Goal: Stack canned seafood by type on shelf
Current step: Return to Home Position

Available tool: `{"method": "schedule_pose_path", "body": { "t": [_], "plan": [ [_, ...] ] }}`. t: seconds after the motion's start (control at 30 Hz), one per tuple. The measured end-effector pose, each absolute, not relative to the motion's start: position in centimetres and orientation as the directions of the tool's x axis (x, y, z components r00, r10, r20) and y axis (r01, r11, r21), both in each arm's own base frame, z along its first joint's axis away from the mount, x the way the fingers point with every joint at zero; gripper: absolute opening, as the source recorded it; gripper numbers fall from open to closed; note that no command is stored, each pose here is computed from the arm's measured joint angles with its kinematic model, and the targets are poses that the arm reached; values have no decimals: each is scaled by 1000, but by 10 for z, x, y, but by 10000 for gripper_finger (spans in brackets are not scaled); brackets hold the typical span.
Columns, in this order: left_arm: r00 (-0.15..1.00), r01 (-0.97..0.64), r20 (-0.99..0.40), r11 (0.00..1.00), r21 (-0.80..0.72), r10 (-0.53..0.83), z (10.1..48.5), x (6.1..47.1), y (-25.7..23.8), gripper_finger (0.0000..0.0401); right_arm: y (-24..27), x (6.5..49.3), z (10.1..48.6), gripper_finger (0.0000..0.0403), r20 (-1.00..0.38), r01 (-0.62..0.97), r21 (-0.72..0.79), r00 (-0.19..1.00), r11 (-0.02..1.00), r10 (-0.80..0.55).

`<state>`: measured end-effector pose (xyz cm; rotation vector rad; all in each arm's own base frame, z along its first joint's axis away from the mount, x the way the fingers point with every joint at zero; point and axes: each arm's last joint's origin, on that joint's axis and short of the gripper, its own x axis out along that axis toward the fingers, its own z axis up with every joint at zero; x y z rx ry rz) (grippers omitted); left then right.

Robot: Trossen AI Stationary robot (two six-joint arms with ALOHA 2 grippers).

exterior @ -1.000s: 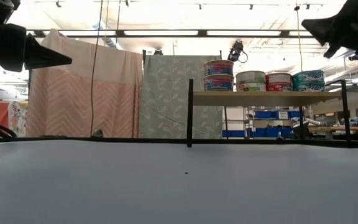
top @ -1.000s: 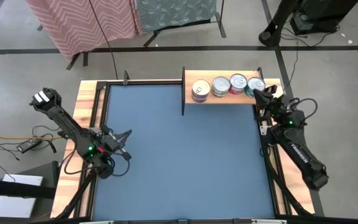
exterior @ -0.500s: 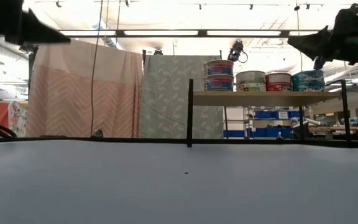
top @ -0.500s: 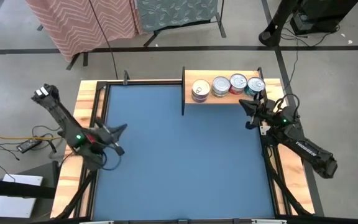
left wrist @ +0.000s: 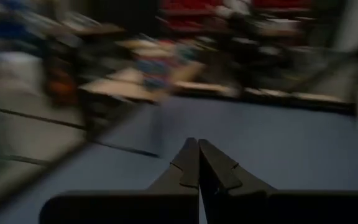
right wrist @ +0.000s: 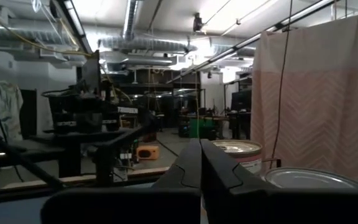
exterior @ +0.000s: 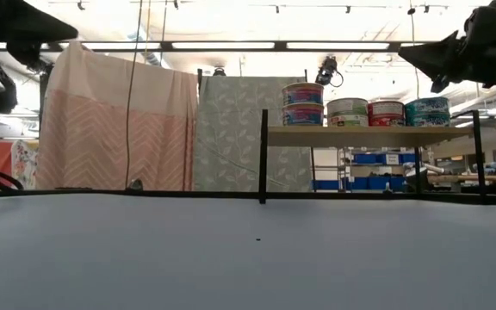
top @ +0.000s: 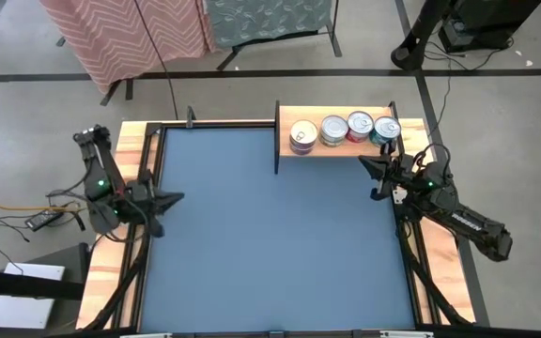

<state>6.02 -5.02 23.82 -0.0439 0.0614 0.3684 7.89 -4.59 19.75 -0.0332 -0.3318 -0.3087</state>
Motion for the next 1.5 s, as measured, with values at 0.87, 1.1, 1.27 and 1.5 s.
{"method": "schedule_pose_path", "body": {
  "t": [0.87, 1.1, 1.27, 1.5],
  "plan": [
    [899, 434, 209, 847, -306, -385, 192, 59, -77, 3, -35, 84, 198, 7, 323, 132, 29, 937, 991, -134],
    [873, 482, 132, 786, -386, -470, 183, 59, -83, 3, -23, 85, 196, 7, 272, -235, 65, 939, 970, 209],
    [868, 483, 103, 777, -404, -486, 180, 61, -86, 3, -12, 84, 197, 6, 250, -470, 127, 868, 874, 430],
    [941, 330, 69, 851, -408, -332, 177, 65, -86, 3, 4, 83, 200, 6, 264, -624, -23, 750, 781, 607]
  ]
}}
